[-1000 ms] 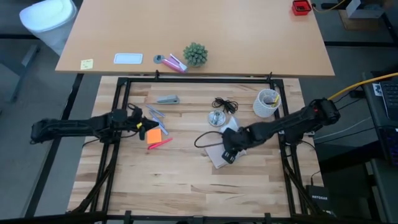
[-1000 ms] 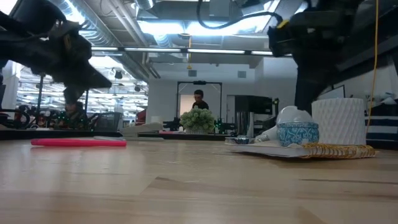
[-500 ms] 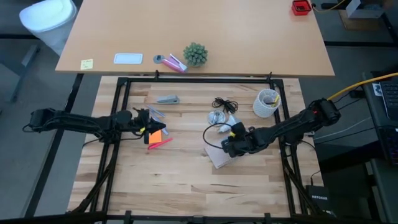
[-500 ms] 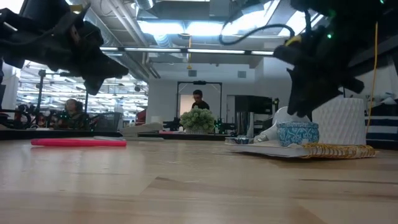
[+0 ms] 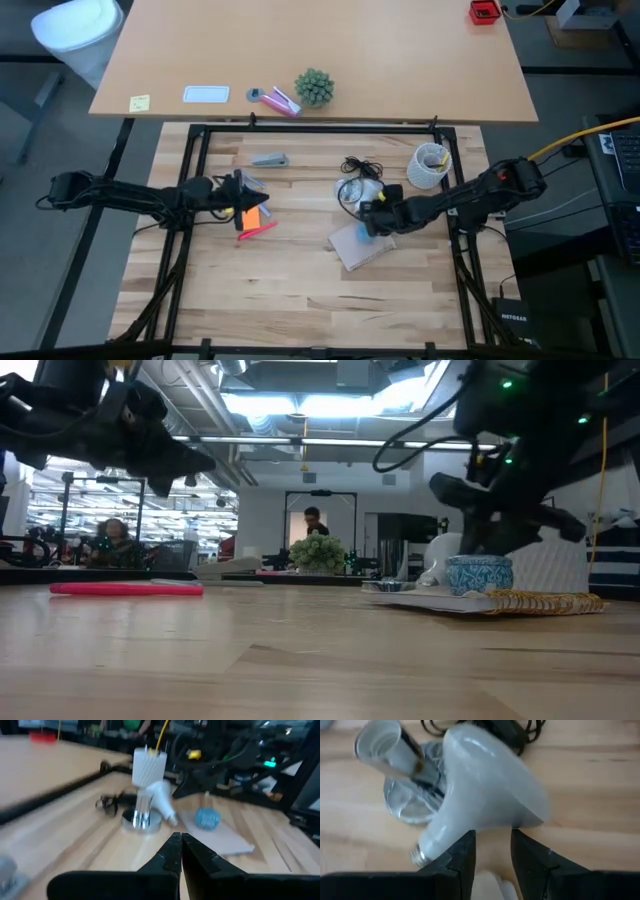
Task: Screw lightbulb
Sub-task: Insert the lightbulb into the lamp
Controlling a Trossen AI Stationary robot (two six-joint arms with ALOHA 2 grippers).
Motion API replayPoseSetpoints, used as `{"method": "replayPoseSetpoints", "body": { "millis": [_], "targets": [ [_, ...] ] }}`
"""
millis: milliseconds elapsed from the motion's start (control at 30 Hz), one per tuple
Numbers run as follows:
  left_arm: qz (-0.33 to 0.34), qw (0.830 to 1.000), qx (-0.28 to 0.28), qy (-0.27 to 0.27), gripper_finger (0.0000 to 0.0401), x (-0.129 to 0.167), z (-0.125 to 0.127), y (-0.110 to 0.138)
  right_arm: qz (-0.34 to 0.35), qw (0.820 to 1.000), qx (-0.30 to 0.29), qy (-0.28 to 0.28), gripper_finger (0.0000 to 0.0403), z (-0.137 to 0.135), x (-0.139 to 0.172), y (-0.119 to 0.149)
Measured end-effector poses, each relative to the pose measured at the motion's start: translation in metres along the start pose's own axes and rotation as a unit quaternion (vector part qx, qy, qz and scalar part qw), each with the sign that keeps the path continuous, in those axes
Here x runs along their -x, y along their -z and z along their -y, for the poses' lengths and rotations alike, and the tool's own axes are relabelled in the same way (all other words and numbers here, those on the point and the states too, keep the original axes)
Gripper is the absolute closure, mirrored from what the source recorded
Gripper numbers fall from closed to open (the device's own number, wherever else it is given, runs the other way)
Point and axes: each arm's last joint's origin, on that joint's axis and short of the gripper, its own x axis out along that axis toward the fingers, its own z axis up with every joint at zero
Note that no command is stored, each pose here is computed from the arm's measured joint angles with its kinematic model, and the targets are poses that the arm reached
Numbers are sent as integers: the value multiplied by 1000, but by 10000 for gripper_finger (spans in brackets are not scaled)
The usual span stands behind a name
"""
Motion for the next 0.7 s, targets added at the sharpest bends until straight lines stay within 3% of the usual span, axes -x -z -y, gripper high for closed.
{"method": "replayPoseSetpoints", "body": {
  "millis": [333, 533, 700],
  "targets": [
    [22, 999, -25, 3, 397, 0, 1, -4, 36, 999, -30, 12, 281, -4, -27, -41],
    [20, 1000, -23, 3, 397, 0, 1, -4, 33, 995, -93, -27, 281, -11, -37, -58],
    [12, 1000, -23, 2, 397, 0, 0, -2, 29, 993, -107, -37, 281, -12, -39, -62]
  ]
}}
